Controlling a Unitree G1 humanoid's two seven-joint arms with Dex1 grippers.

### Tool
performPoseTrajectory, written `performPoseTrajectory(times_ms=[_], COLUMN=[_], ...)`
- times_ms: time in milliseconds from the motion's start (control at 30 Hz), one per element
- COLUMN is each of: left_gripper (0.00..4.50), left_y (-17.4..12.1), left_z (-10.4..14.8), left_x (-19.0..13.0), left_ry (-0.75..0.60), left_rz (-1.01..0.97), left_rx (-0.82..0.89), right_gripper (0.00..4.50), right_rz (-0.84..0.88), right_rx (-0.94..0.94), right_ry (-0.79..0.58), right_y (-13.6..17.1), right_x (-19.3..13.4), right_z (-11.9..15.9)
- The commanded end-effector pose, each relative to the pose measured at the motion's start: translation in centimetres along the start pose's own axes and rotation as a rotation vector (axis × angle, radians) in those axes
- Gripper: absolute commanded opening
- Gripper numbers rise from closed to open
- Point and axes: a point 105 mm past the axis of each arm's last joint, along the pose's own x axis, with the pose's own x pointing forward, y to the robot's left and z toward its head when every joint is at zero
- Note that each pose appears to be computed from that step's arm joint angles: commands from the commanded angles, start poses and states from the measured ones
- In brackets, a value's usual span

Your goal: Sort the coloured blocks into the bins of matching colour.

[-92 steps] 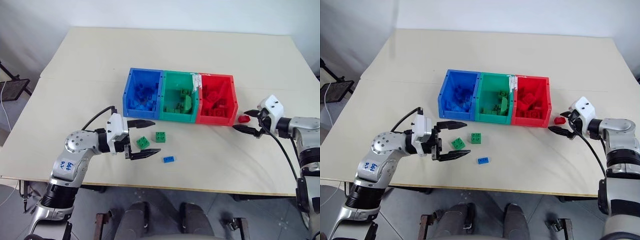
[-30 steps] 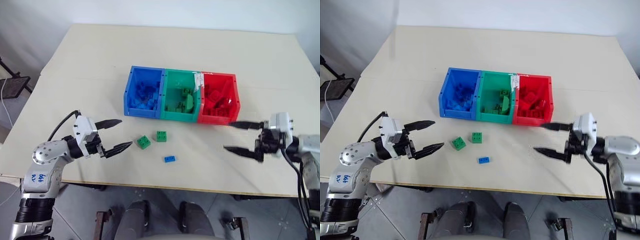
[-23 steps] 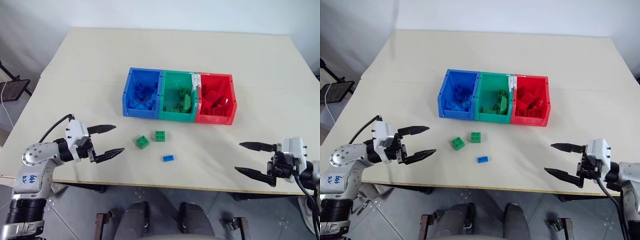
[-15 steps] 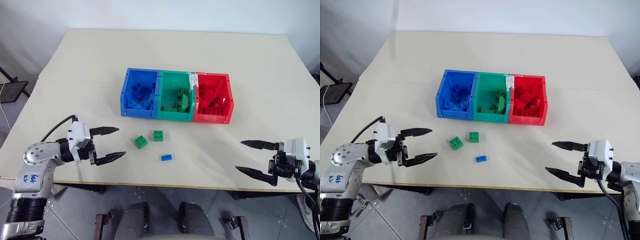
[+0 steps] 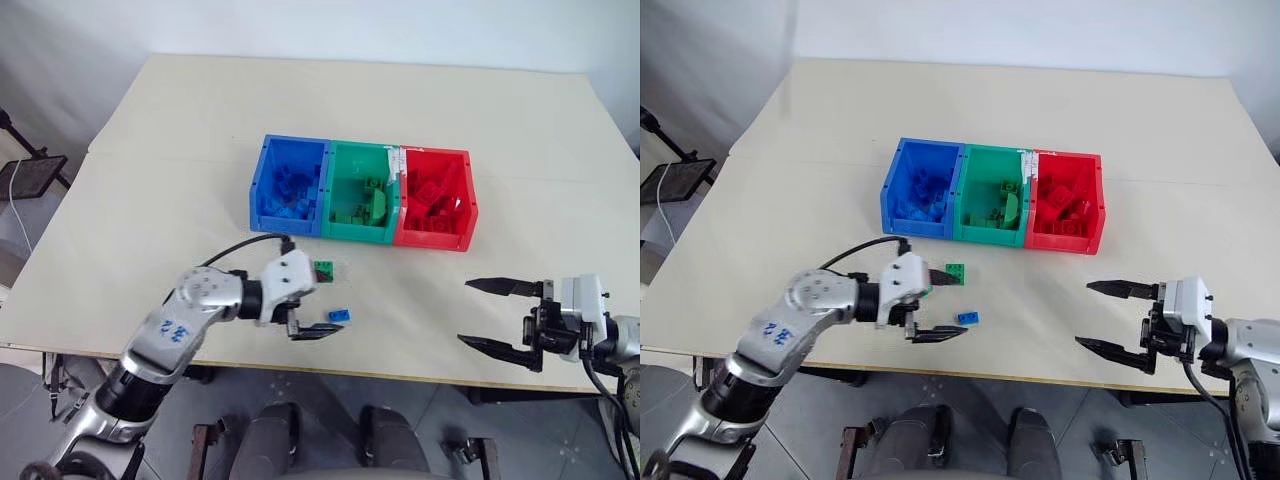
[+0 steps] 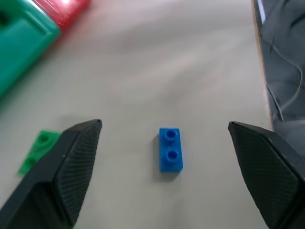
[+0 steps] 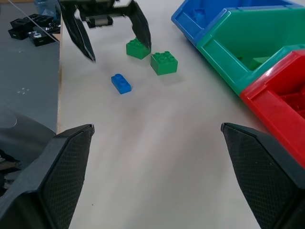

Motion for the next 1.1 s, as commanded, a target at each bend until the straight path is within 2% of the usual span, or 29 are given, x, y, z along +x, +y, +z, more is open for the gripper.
performPoseTrajectory(times_ms=[33,67,200,567,767,967,1100], left_gripper=[4.50,4.50,3.65,0.06,0.02,0.02,0.90], left_y=[0.2,0.1,-0.2,-0.5,0.5,0.9,1.0], left_z=[-1.0,-1.1,-1.2,-1.9,-0.9,-0.6,1.2], left_x=[0.0,0.1,0.3,1.2,1.0,-0.4,-0.6], left_ry=[0.156,0.181,0.235,0.240,0.121,0.065,-0.004], left_rz=[0.015,0.004,-0.036,-0.077,-0.045,-0.050,-0.055], left_rx=[0.000,0.006,0.026,-0.064,-0.107,0.006,0.119], right_gripper=[4.47,4.47,4.50,4.50,4.50,4.50,4.50], right_rz=[-0.013,-0.022,-0.054,-0.044,-0.039,-0.034,-0.032], right_rx=[-0.023,-0.021,-0.022,-0.020,-0.024,-0.022,-0.020], right_ry=[0.003,0.008,0.014,0.006,-0.003,-0.004,0.005], right_y=[0.3,0.4,0.7,1.5,1.2,0.9,0.7], right_x=[-0.7,-0.9,-1.4,-1.0,-0.5,-0.4,-0.5], right_z=[0.9,0.9,1.0,1.0,1.0,1.0,0.8])
